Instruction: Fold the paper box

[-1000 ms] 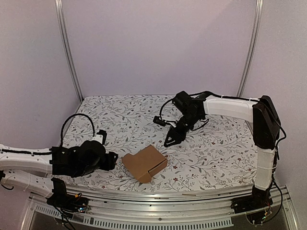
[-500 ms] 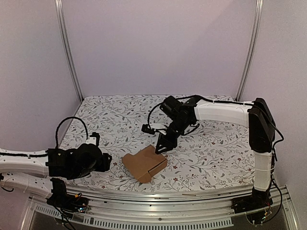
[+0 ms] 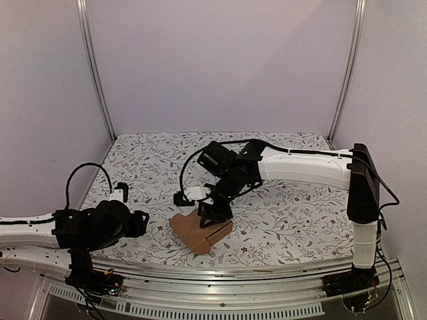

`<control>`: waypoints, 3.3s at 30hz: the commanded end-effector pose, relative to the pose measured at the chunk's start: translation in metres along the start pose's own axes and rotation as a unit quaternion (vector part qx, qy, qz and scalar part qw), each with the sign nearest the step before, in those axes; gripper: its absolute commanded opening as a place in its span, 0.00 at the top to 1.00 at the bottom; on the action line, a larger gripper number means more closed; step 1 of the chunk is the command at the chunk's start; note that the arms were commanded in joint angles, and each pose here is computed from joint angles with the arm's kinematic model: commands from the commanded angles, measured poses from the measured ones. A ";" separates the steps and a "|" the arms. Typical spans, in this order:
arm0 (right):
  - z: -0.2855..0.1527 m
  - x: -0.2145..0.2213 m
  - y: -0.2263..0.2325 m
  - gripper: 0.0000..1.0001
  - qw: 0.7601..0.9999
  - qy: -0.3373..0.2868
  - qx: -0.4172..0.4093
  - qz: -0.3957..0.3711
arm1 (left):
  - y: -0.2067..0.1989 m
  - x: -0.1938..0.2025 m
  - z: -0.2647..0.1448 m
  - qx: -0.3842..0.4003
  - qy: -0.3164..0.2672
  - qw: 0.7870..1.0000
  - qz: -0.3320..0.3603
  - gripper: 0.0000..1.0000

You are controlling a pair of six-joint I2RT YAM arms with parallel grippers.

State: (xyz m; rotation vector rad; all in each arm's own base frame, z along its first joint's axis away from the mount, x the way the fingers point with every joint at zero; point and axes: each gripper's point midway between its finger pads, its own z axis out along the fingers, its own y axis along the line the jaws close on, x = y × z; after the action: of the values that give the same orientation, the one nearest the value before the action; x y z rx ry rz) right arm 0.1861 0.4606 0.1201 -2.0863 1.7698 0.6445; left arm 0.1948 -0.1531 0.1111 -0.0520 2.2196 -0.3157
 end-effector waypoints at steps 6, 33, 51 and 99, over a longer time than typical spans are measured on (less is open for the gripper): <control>0.030 0.025 0.001 0.52 0.997 0.053 -0.053 -0.025 | 0.015 0.004 -0.001 -0.020 -0.003 1.000 0.003 0.39; -0.027 0.047 -0.053 0.58 0.997 0.032 0.028 0.062 | 0.009 0.006 0.004 -0.017 0.001 1.000 0.001 0.39; -0.009 0.080 -0.069 0.64 0.981 0.004 -0.037 0.188 | 0.004 0.007 0.009 -0.016 0.004 1.000 0.008 0.39; -0.001 0.184 -0.144 0.95 0.880 -0.027 -0.101 0.464 | -0.032 0.014 0.029 0.019 0.022 0.999 0.036 0.39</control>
State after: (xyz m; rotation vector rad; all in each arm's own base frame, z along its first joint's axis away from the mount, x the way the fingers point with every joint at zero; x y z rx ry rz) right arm 0.3465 0.3545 0.0570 -1.2359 2.5611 1.2266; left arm 0.2011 -0.1791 0.0813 0.0354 2.2709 -0.2872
